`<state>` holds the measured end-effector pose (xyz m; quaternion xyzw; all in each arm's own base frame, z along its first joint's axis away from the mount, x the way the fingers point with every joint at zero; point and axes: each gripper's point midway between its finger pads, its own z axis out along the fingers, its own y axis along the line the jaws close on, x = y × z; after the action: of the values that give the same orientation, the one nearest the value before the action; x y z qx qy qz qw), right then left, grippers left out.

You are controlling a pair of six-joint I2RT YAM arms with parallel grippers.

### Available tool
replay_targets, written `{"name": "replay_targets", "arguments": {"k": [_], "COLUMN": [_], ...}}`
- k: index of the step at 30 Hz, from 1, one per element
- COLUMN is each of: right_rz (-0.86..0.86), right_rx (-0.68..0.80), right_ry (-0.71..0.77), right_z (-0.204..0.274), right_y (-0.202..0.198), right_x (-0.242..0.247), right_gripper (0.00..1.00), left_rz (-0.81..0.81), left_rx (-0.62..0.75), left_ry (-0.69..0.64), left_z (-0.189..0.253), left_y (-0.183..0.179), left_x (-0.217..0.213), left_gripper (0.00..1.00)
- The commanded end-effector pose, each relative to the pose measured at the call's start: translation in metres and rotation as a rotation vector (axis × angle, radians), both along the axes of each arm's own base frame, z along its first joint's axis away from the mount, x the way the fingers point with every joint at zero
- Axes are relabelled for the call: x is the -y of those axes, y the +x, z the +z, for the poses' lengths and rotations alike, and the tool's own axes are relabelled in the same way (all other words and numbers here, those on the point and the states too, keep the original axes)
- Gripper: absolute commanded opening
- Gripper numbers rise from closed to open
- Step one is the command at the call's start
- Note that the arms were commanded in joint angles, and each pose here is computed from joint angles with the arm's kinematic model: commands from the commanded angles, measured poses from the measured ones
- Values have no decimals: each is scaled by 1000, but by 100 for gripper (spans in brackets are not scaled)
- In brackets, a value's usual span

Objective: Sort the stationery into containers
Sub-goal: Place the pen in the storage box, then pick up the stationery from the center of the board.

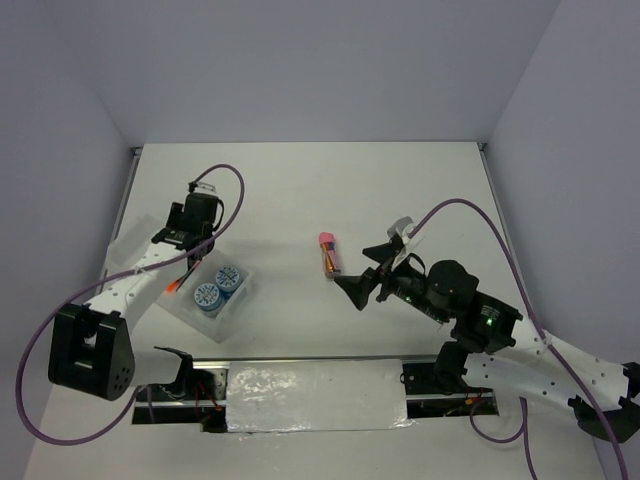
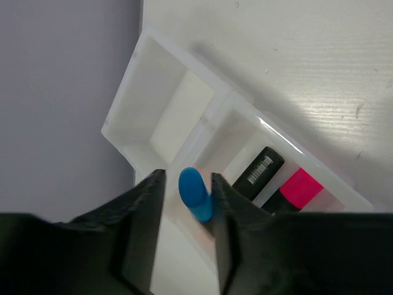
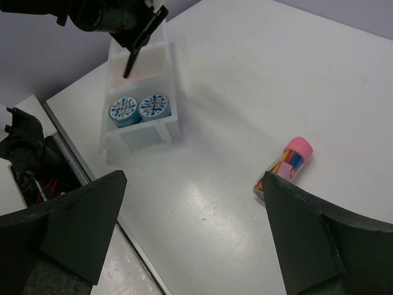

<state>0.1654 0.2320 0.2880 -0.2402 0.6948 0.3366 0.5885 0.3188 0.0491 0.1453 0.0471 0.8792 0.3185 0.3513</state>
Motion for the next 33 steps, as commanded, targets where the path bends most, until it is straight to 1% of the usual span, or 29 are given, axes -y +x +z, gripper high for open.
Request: {"name": "replay_targets", "arguments": {"k": [1,2,3,6,8,9,10,11,12,13,14,15,16,17,19,20,22,23,24,25,26,29,33], "right_rz": [-12,-14,-21,-27,-69,-90,-124,-153,-180,-181,-229,-247,-250,-280,-291,-300,-307,-303,-273,-267,-265,-254,-270], "right_rx": [16,13,2,-18,-37,-74,-91,-176,-218,-259,-316,-418,-460,-520,-538,-578,-602,-637,-656,-663,-695,-726,-743], "right_ry": [14,14,2,-26,-38,-69,-81,-157,-177,-186,-195,-258,-272,-331,-376,-431,-466,-514,-518,-515,-535,-526,-524], "right_z": [7,8,4,-1,-4,-16,-18,-46,-54,-57,-67,-98,-106,-131,-143,-164,-171,-191,-196,-196,-209,-223,-233], "right_y": [2,3,5,9,16,22,31,39,46,51,67,74,80,90,100,107,116,117,117,121,121,125,135], "right_x": [1,1,0,-5,-5,-9,-8,-11,-11,-14,-6,-7,-8,-5,-9,-9,-15,-17,-23,-29,-32,-43,-51], "right_gripper": [100,100,100,100,100,100,100,100,100,100,100,100,100,100,99,98,94,93,93,92,92,91,90], "left_rz": [43,51,64,64,69,87,85,88,80,78,80,107,114,126,126,94,71,58,41,16,-3,-38,-82], "left_rx": [34,35,36,58,77,122,140,188,214,241,303,349,381,448,464,480,465,495,470,509,504,502,476], "left_ry": [-20,-21,-29,-61,-93,-125,-154,-199,-228,-253,-287,-331,-363,-428,-489,-550,-586,-607,-620,-639,-643,-672,-707], "left_z": [-2,-2,-4,0,4,13,17,28,34,40,57,66,74,89,99,106,101,105,91,95,91,96,91], "left_y": [9,10,11,14,14,13,13,10,9,7,2,-3,-7,-13,-25,-31,-40,-47,-51,-54,-56,-58,-55], "left_x": [-2,-2,-3,0,3,4,7,10,13,15,15,16,17,20,24,32,38,39,42,44,46,53,64], "left_gripper": [51,56,65,71,73,76,78,88,99,99,100,99,99,99,99,99,99,99,99,99,99,99,99]}}
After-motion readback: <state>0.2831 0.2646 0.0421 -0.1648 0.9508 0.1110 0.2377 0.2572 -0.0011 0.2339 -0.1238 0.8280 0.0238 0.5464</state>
